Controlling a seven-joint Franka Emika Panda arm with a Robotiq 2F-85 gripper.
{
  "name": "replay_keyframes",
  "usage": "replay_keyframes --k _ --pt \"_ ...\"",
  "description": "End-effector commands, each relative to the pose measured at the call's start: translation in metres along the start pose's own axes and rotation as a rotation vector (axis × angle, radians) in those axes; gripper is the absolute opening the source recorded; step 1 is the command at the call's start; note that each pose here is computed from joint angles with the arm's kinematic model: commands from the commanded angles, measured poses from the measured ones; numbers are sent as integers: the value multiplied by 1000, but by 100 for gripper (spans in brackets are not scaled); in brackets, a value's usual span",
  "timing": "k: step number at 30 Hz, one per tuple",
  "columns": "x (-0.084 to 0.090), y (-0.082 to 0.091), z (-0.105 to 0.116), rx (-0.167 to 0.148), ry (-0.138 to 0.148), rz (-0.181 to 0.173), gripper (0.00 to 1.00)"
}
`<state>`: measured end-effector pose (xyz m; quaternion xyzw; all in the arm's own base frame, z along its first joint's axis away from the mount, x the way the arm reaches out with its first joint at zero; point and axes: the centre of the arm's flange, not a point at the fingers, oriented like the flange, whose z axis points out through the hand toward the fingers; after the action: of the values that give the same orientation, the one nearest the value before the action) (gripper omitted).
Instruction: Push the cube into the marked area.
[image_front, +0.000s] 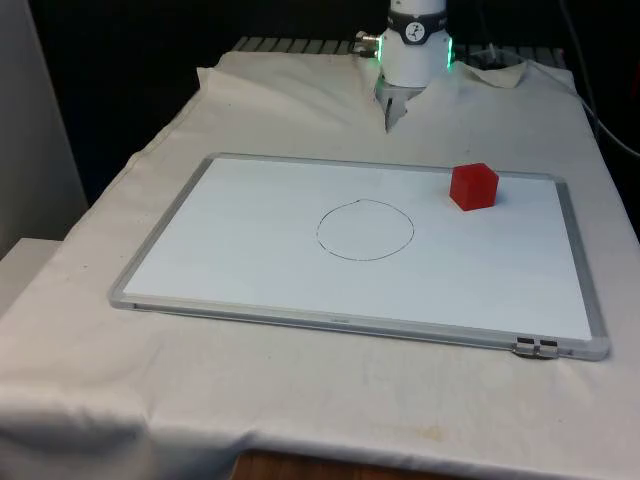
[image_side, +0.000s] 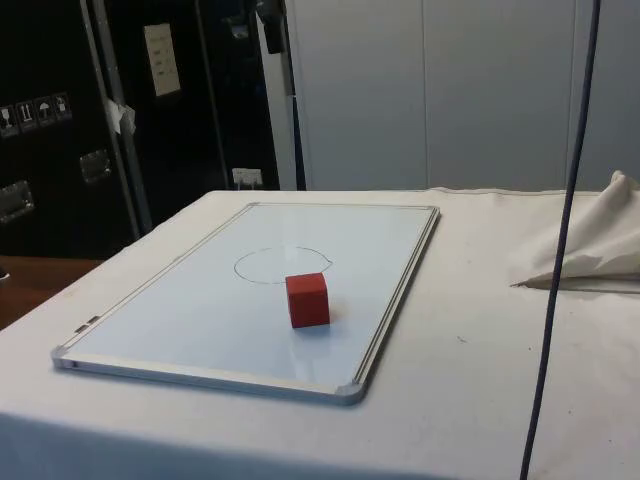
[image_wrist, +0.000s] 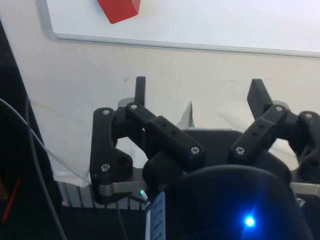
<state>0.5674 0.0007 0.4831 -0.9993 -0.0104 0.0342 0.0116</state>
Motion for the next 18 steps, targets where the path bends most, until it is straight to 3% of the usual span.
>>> replay_keyframes --k 1,5,6,9,10,16,17,18 --pt "0 0 0 0 -1 0 99" --pt "0 0 0 0 0 0 73" --pt "0 0 0 0 0 0 73" --pt "0 0 0 0 0 0 57" --pt "0 0 0 0 0 0 47" --pt "0 0 0 0 0 0 19" --pt "0 0 0 0 0 0 19" --pt "-1 -1 -1 2 4 -3 9"
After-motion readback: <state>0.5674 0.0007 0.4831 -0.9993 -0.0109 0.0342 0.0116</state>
